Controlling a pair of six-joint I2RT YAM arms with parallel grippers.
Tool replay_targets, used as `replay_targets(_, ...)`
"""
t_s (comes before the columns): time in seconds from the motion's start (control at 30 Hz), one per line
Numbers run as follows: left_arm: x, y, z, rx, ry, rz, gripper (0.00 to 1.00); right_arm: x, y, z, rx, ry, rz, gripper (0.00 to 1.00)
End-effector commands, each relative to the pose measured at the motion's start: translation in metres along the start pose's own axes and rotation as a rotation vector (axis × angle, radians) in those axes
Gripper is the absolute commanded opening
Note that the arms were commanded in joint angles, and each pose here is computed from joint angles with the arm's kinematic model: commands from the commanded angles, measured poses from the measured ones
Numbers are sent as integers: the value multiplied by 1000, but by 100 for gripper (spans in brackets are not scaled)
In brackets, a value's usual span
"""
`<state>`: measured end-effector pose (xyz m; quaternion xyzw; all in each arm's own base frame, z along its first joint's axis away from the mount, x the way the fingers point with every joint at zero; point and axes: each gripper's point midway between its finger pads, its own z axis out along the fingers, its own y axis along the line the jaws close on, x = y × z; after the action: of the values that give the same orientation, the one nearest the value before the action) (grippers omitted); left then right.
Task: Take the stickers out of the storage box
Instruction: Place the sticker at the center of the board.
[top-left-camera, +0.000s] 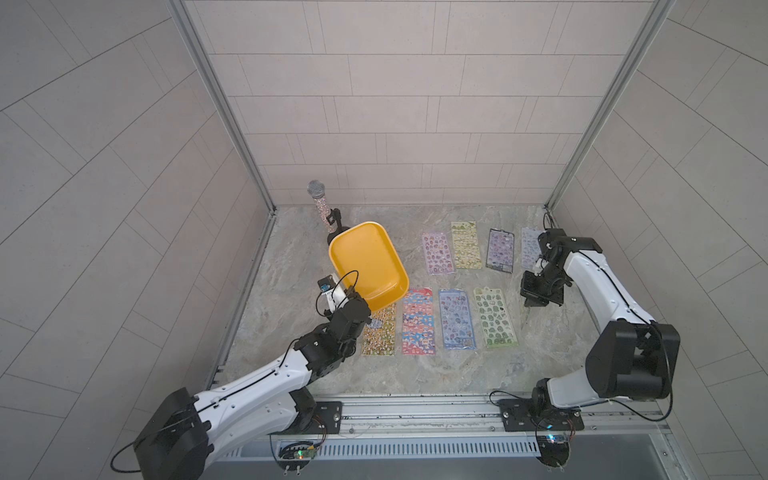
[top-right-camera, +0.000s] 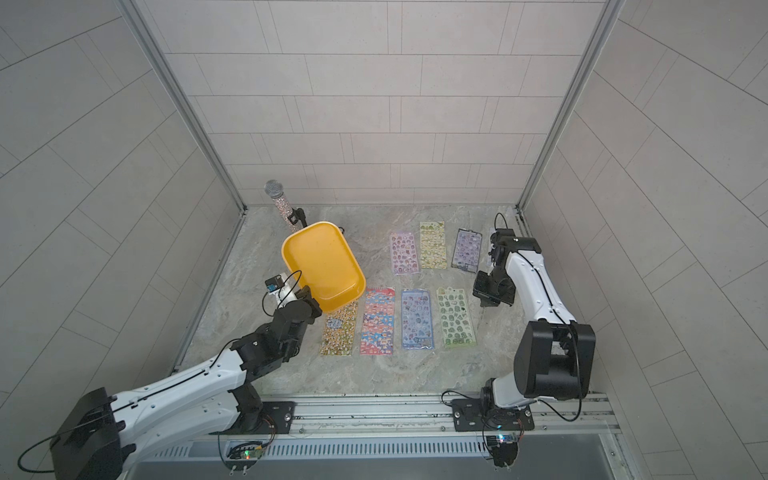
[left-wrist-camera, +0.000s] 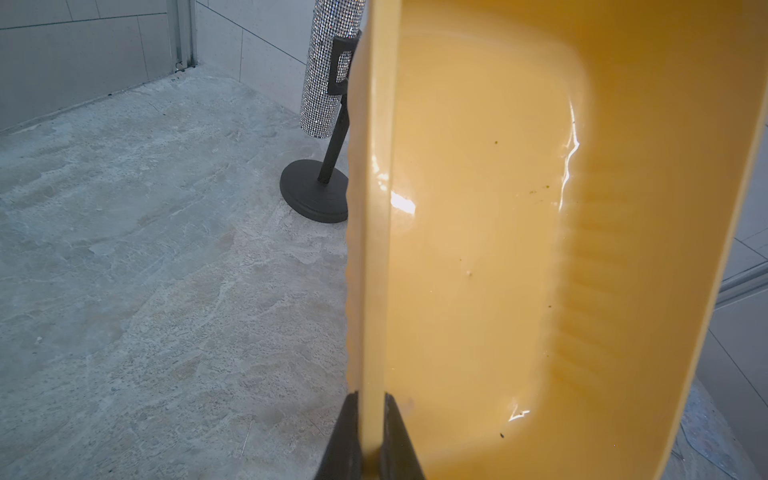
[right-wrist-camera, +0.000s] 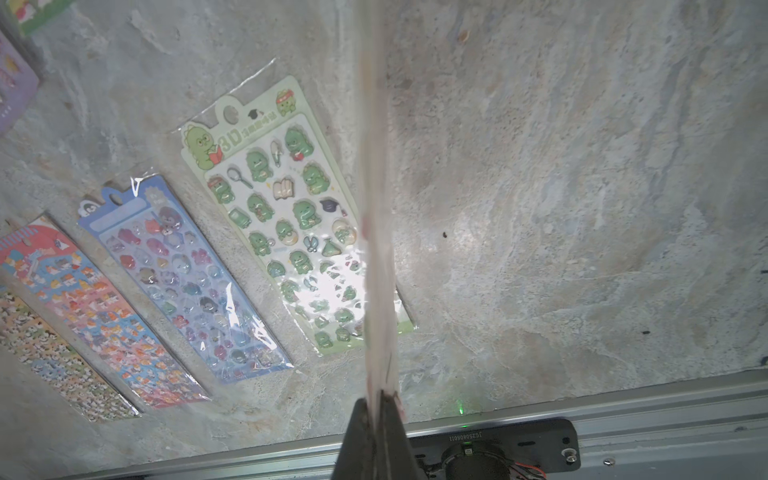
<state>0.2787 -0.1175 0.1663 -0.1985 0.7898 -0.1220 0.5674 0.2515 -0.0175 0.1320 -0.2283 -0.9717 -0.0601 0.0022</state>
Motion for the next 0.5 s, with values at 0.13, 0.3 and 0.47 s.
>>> replay_targets(0.13, -4, -2, 1, 7, -18, -26, 0, 3, -22, 12, 85, 93, 31, 0)
replay_targets(0.3, -3, -4, 2, 11, -12, -27, 0, 4, -47, 12, 225, 92, 38, 3)
replay_targets(0.47, 0, -5, 3, 14, -2, -26, 0, 2, -63, 8, 311, 61, 56, 12)
